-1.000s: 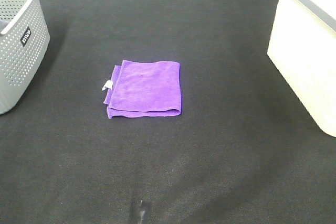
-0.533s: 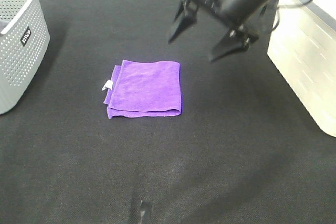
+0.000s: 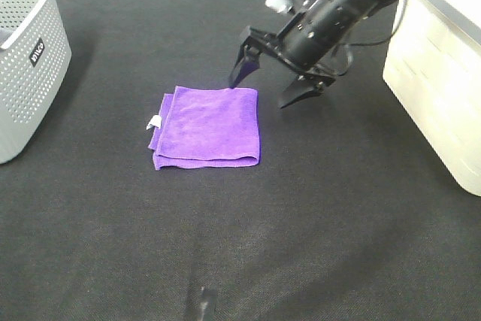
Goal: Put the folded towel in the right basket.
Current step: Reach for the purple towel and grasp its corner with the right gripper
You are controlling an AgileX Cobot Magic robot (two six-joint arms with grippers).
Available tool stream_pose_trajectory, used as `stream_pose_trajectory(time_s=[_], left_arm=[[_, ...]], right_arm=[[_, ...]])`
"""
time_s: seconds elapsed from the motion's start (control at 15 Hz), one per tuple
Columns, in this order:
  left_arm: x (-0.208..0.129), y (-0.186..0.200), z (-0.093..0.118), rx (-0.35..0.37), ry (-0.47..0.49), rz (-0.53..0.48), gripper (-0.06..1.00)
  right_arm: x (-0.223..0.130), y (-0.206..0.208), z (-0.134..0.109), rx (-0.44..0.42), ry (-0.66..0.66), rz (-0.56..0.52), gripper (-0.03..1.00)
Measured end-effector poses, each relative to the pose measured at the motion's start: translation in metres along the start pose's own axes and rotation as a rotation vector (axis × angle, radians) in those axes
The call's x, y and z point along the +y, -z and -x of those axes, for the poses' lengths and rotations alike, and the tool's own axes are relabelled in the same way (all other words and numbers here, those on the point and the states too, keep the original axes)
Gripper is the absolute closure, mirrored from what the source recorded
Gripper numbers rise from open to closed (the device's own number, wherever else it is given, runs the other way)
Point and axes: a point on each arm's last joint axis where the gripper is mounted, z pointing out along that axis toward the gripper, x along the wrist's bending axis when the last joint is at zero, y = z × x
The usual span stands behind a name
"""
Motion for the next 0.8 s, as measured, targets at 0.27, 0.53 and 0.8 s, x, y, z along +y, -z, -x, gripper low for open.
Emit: stream_pose_trajectory(time_s=[0.27,0.53,0.8], left_arm=[[0.0,0.0,0.0,0.0,0.0,0.0,-0.04],[0.0,0.0,0.0,0.0,0.0,0.0,-0.04],[0.0,0.0,0.0,0.0,0.0,0.0,-0.04]], right_arm=[[0.012,-0.036,0.02,-0.05,-0.035,-0.055,0.05],[0.011,-0.047,0.027,-0.051,-0.061,-0.076,0.06],[0.008,-0.058,0.016,-0.033,-0.068,-0.085,0.09]])
